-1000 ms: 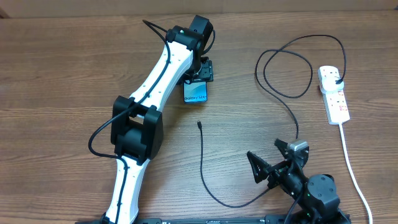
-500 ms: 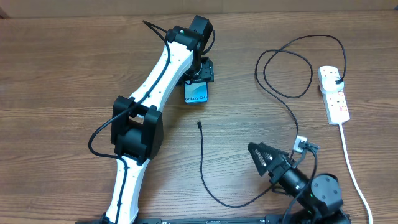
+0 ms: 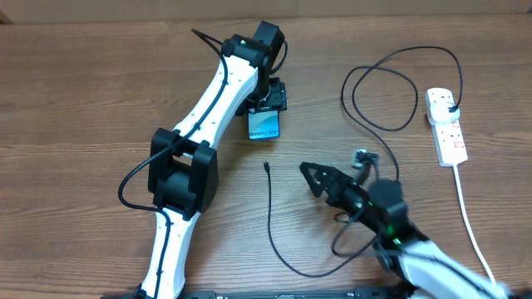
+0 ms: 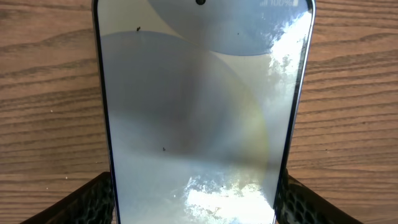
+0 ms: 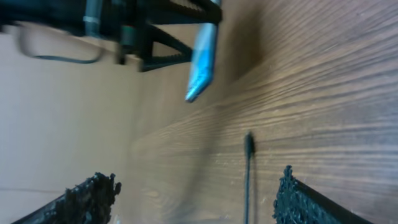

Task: Plug charger to phone and switch on socket
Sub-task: 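Move the right gripper to the phone and grasp its side edge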

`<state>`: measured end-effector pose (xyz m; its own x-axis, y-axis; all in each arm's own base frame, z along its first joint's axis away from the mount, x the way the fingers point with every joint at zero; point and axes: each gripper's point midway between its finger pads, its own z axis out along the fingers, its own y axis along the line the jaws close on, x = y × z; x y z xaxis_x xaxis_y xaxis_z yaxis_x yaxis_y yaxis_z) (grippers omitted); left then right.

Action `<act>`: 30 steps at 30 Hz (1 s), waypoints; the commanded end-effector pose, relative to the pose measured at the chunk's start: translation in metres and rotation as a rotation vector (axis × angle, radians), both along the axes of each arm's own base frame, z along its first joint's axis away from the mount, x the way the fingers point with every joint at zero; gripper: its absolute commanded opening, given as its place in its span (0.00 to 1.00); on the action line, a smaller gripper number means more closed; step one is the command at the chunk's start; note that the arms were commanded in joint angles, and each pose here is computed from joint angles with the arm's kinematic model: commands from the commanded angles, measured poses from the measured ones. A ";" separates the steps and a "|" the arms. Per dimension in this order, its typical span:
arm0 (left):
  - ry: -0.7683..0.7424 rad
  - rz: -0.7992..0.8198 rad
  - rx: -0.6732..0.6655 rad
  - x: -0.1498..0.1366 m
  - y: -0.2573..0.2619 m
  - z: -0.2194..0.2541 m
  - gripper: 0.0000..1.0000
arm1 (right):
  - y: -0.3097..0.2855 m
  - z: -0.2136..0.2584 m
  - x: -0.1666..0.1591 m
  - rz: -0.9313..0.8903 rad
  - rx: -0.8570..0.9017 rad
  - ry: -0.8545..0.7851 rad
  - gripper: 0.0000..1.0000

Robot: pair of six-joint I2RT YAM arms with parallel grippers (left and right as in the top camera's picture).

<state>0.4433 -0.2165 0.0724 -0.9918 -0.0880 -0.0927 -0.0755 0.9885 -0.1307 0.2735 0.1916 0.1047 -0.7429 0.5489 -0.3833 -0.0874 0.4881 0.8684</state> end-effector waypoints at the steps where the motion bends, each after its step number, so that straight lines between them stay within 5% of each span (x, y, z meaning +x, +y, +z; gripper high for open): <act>1: -0.003 0.017 -0.019 0.002 -0.001 0.005 0.17 | 0.032 -0.005 0.021 0.070 -0.004 0.008 0.84; 20: 0.096 0.143 -0.132 -0.010 -0.012 0.007 0.11 | 0.082 -0.029 0.114 -0.105 -0.117 0.042 0.73; 30: 0.116 0.206 -0.135 -0.011 -0.012 0.007 0.08 | 0.066 -0.031 0.125 -0.241 -0.071 0.096 0.51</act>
<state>0.4282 -0.2288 0.0741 -0.9686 -0.2463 0.0350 -0.2480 0.9441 -0.2171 0.3880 0.2619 0.0694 -0.6722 0.6379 -0.3759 0.0830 0.5694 0.8178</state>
